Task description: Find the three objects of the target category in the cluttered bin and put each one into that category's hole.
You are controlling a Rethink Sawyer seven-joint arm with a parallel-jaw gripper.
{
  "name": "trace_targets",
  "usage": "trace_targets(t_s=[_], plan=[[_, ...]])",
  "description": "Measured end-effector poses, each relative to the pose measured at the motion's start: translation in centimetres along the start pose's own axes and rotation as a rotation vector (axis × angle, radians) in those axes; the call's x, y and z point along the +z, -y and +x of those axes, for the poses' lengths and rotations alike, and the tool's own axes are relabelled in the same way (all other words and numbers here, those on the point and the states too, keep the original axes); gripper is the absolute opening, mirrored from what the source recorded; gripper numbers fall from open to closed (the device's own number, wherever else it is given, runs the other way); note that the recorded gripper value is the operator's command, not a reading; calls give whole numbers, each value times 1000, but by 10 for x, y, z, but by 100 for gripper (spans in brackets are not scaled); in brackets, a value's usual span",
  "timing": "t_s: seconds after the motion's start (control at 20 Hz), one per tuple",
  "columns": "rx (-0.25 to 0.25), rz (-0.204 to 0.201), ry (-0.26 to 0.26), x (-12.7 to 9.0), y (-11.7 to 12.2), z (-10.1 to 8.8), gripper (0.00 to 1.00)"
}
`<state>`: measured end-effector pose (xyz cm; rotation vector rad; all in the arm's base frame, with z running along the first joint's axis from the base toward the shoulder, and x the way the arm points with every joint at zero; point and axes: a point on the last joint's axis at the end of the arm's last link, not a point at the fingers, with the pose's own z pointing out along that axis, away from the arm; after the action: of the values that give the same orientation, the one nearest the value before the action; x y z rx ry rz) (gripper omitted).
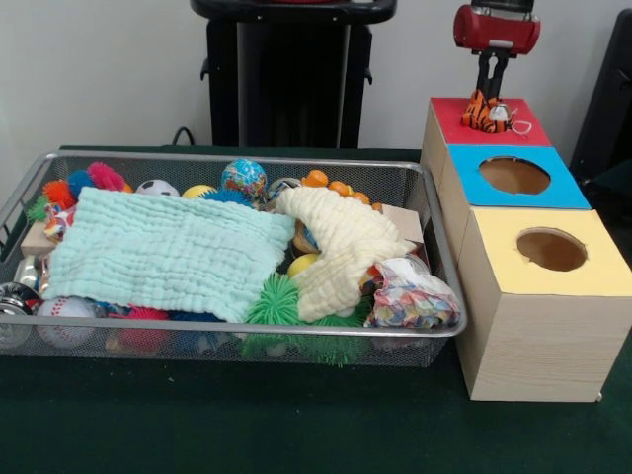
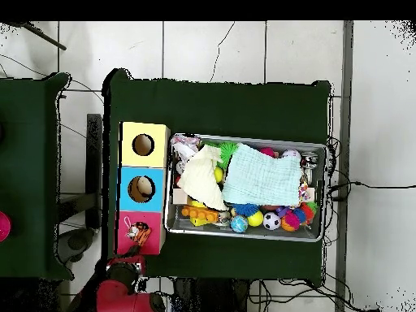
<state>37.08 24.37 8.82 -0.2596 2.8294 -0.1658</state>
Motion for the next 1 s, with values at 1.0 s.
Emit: trace_targets(t_s=[1.0], plan=[[25, -25, 21, -36, 0, -23, 0]])
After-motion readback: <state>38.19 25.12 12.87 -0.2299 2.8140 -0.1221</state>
